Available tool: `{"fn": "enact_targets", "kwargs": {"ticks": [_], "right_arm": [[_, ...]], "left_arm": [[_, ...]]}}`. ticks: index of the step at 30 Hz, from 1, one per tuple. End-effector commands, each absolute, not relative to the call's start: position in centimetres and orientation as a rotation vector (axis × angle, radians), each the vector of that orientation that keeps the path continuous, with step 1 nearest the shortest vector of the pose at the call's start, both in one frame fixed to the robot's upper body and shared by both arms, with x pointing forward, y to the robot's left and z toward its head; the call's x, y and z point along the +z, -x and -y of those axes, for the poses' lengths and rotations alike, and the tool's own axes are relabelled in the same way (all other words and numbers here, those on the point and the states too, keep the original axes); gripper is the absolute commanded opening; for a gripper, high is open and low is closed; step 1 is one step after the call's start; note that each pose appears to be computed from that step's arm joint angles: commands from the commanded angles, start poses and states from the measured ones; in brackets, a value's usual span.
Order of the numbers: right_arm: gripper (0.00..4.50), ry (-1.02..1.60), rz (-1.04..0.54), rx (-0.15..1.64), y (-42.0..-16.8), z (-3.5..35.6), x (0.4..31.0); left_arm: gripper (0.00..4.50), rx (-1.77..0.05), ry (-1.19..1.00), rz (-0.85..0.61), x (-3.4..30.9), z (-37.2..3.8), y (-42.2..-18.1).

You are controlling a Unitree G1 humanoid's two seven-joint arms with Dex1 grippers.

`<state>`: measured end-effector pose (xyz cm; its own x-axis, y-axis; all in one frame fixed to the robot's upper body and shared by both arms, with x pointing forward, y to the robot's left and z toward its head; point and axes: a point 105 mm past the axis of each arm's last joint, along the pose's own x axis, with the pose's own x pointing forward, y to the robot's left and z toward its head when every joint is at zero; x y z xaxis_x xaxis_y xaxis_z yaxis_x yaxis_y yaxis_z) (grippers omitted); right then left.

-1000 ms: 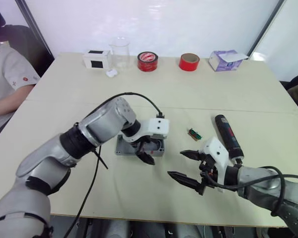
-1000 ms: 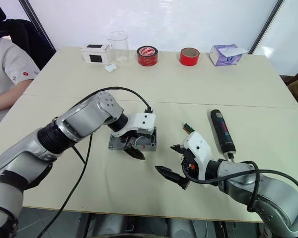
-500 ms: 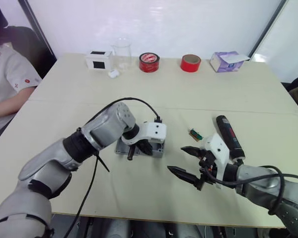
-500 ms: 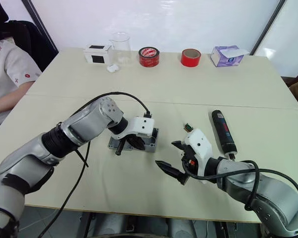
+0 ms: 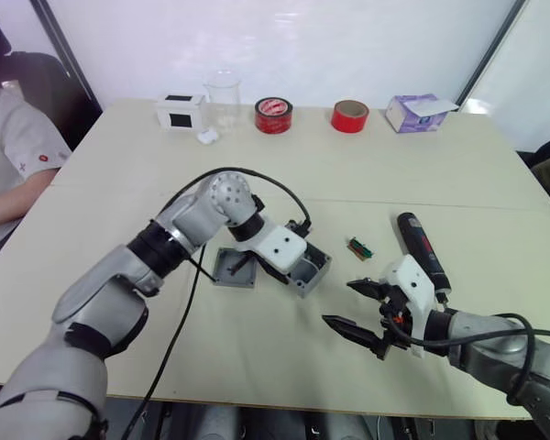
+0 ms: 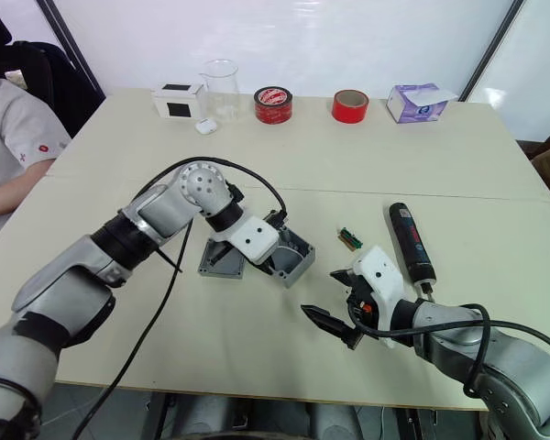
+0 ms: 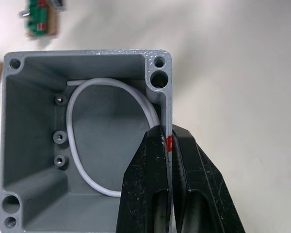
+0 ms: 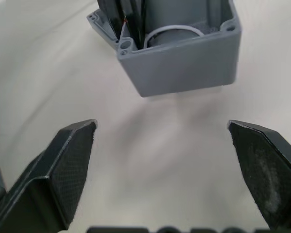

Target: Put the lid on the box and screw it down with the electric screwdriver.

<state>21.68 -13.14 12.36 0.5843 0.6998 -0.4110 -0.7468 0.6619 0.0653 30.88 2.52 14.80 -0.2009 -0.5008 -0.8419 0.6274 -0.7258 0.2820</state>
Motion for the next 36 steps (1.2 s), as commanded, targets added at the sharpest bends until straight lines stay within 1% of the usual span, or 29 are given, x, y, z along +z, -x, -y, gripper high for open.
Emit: {"fn": "enact_targets", "kwargs": {"ticks": [1,3,5,6,7,8,9,12,14,17,18,21,23,26,27,29,31,33,36], "right_arm": [[4.5,0.13,-0.379,0.838,-21.5,12.9,13.3],[4.5,0.124,-0.377,0.834,-21.4,12.8,13.3],[4.5,0.118,-0.375,0.829,-21.3,12.7,13.3],[4.5,0.116,-0.374,0.828,-21.3,12.7,13.3],[4.5,0.116,-0.373,0.827,-21.3,12.7,13.3],[4.5,0.114,-0.371,0.827,-21.3,12.6,13.3],[4.5,0.114,-0.37,0.828,-21.3,12.6,13.4],[4.5,0.108,-0.358,0.841,-21.1,12.3,13.8],[4.5,0.101,-0.337,0.861,-21.0,12.2,14.5],[4.5,0.085,-0.275,0.901,-21.2,11.9,16.2],[4.5,0.083,-0.254,0.916,-21.3,11.8,16.9],[4.5,0.077,-0.183,0.977,-21.8,11.1,18.9],[4.5,0.083,-0.151,1.027,-22.2,10.4,20.0],[4.5,0.131,-0.152,1.078,-22.5,9.6,20.5],[4.5,0.158,-0.159,1.093,-22.7,9.4,20.4],[4.5,0.196,-0.169,1.118,-23.0,8.9,20.3],[4.5,0.228,-0.175,1.152,-23.4,8.2,20.1],[4.5,0.222,-0.172,1.174,-23.8,7.8,19.9],[4.5,0.213,-0.171,1.18,-24.2,7.6,19.5]], "left_arm": [[0.04,-2.011,-1.425,-0.108,15.1,-2.0,-31.6],[0.04,-2.017,-1.455,-0.119,14.8,-1.7,-32.0],[0.6,-2.022,-1.492,-0.143,14.6,-1.6,-32.4],[0.79,-2.021,-1.5,-0.152,14.6,-1.6,-32.6],[1.13,-2.017,-1.505,-0.158,14.7,-1.7,-32.7],[1.57,-2.007,-1.509,-0.157,14.9,-1.7,-32.9],[1.88,-1.995,-1.509,-0.164,15.1,-1.9,-33.1],[1.88,-1.934,-1.487,-0.175,16.8,-2.9,-33.7],[1.88,-1.87,-1.404,-0.193,19.0,-4.0,-33.9],[1.88,-1.722,-1.184,-0.287,22.3,-6.1,-34.2],[1.88,-1.659,-1.102,-0.33,23.1,-6.7,-34.4],[1.88,-1.311,-0.813,-0.464,24.5,-8.4,-36.3],[1.88,-1.088,-0.642,-0.569,24.3,-10.1,-36.8],[1.88,-0.859,-0.447,-0.679,23.5,-11.7,-36.4],[1.88,-0.798,-0.375,-0.719,23.0,-12.1,-35.9],[1.88,-0.725,-0.289,-0.775,21.7,-12.9,-35.1],[1.88,-0.688,-0.23,-0.798,19.3,-13.6,-34.6],[1.88,-0.681,-0.2,-0.809,17.4,-13.7,-34.0],[1.88,-0.676,-0.181,-0.818,15.9,-13.7,-33.2]]}}
